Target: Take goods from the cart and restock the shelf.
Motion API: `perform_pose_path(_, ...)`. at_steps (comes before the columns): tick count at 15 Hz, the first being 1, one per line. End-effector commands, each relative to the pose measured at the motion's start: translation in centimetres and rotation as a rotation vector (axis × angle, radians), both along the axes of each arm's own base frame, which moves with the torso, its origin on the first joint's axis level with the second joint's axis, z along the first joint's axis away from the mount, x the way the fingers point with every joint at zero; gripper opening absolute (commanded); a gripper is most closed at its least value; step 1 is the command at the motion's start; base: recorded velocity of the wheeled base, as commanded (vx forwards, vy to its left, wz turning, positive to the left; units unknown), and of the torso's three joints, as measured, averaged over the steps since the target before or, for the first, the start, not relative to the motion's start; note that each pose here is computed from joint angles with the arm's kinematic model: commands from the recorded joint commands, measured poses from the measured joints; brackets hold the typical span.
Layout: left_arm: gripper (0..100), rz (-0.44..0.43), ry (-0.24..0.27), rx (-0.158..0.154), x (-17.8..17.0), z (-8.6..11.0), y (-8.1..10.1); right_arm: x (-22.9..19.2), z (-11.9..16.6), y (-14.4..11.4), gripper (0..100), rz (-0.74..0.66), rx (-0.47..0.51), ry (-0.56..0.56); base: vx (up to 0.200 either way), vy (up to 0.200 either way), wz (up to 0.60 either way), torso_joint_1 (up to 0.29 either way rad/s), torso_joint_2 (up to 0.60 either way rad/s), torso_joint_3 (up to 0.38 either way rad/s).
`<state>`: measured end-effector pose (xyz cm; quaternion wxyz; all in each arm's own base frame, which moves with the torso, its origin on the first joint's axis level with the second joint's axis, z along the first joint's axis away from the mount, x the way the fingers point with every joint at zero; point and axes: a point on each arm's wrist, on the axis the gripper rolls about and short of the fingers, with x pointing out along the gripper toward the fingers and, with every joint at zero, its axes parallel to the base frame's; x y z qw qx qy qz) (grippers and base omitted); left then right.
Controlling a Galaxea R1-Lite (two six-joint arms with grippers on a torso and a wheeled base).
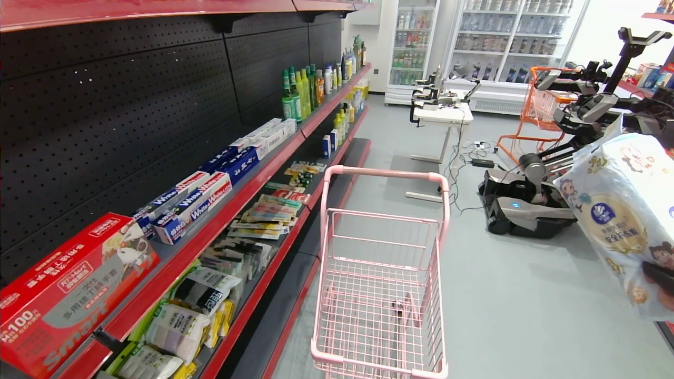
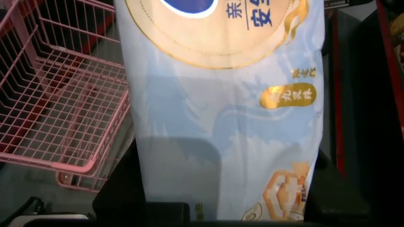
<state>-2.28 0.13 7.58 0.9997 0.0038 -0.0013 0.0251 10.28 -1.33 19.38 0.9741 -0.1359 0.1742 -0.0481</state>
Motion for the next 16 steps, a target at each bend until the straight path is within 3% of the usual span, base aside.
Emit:
perform_pose_path(1,100,0.000,0.001,0.002,0.01,0.01,0.00,0.14,-0.04,-0.02,0,0.000,0.000,0.005,0.000,0.000,0.00,0.100,-0.21,-0.105)
perform_pose_path(16,100,0.000,0.001,0.002,0.01,0.01,0.00,0.74,-0.12,-0.07,0,0.005,-0.008,0.026,0.000,0.000,0.00,0.080,-0.16,-0.084)
